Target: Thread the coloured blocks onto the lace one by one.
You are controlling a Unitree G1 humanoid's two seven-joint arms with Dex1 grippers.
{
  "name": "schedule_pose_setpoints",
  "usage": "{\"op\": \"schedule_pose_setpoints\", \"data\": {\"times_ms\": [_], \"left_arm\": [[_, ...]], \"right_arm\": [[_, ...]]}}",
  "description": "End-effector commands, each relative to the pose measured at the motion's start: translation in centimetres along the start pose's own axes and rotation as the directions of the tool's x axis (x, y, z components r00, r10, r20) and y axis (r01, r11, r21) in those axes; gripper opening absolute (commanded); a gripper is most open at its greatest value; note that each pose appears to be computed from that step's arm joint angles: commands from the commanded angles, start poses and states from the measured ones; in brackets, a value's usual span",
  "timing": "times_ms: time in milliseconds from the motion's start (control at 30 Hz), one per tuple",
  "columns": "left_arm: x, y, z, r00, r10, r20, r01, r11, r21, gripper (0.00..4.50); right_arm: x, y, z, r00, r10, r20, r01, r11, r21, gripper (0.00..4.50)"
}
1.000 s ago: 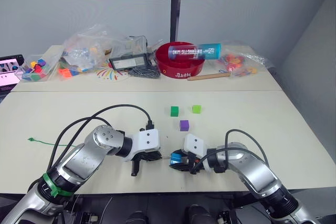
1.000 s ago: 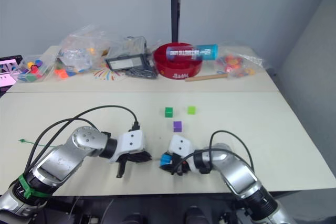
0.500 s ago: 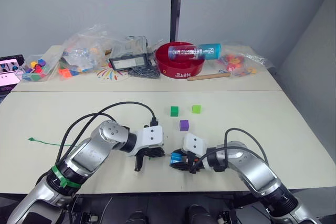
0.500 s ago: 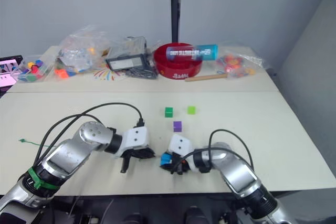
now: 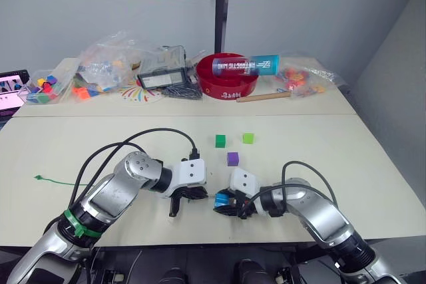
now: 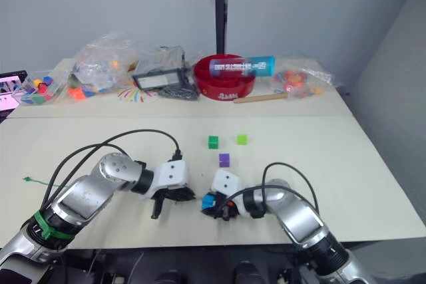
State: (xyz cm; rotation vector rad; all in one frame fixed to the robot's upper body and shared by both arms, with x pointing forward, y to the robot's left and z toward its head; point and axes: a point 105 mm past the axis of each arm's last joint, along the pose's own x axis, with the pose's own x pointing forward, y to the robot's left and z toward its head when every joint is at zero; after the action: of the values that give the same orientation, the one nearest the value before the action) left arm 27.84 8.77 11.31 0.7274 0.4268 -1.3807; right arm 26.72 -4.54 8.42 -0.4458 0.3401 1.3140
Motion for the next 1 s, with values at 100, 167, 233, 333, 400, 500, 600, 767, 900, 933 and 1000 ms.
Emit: {"op": "schedule_pose_setpoints", "data": {"times_ms": [100, 167, 233, 333, 400, 500, 600, 767, 900, 933, 1000], "left_arm": [[-0.3, -1.3, 1.4, 0.998, -0.029, 0.057, 0.027, 0.999, 0.025, 0.0], [-0.5, -1.4, 1.3, 0.998, -0.022, 0.051, 0.022, 1.0, 0.01, 0.0], [-0.5, -1.5, 1.4, 0.999, -0.022, 0.047, 0.021, 1.0, 0.01, 0.0], [-0.6, -1.7, 1.3, 0.999, -0.015, 0.044, 0.015, 1.0, -0.005, 0.0], [-0.8, -1.9, 1.1, 0.999, -0.01, 0.04, 0.01, 1.0, -0.018, 0.0], [-0.9, -2.2, 0.6, 0.999, -0.002, 0.033, 0.003, 0.999, -0.041, 0.0], [-1.0, -2.3, 0.3, 1.0, 0.007, 0.029, -0.006, 0.999, -0.052, 0.0], [-1.1, -2.1, 0.2, 0.999, 0.023, 0.035, -0.021, 0.998, -0.056, 0.0], [-1.1, -2.0, 0.3, 0.999, 0.033, 0.042, -0.031, 0.998, -0.046, 0.0], [-1.1, -1.9, 0.3, 0.998, 0.036, 0.044, -0.034, 0.998, -0.043, 0.0], [-1.1, -2.0, 0.4, 0.998, 0.031, 0.046, -0.03, 0.999, -0.041, 0.0]], "right_arm": [[-0.3, 0.1, -0.7, 1.0, -0.007, -0.011, 0.007, 1.0, -0.004, 1.36], [-0.6, 0.0, -1.0, 1.0, -0.011, -0.017, 0.011, 1.0, 0.0, 1.36], [-0.8, 0.0, -1.2, 1.0, -0.013, -0.02, 0.013, 1.0, 0.002, 1.36], [-1.1, 0.0, -1.6, 0.999, -0.015, -0.031, 0.016, 1.0, 0.012, 1.36], [-1.1, 0.1, -1.8, 0.999, -0.015, -0.035, 0.016, 1.0, 0.017, 1.36], [-1.3, 0.1, -1.9, 0.999, -0.015, -0.036, 0.016, 1.0, 0.022, 1.36], [-1.3, 0.2, -2.0, 0.999, -0.012, -0.03, 0.013, 0.999, 0.029, 1.36], [-1.4, 0.3, -2.3, 1.0, -0.006, -0.025, 0.007, 0.999, 0.033, 1.36], [-1.3, 0.4, -2.3, 0.999, -0.002, -0.039, 0.003, 1.0, 0.022, 1.36], [-1.3, 0.4, -2.3, 0.999, -0.001, -0.044, 0.002, 1.0, 0.018, 1.36], [-1.2, 0.3, -2.3, 0.998, -0.005, -0.056, 0.006, 1.0, 0.016, 1.36]]}}
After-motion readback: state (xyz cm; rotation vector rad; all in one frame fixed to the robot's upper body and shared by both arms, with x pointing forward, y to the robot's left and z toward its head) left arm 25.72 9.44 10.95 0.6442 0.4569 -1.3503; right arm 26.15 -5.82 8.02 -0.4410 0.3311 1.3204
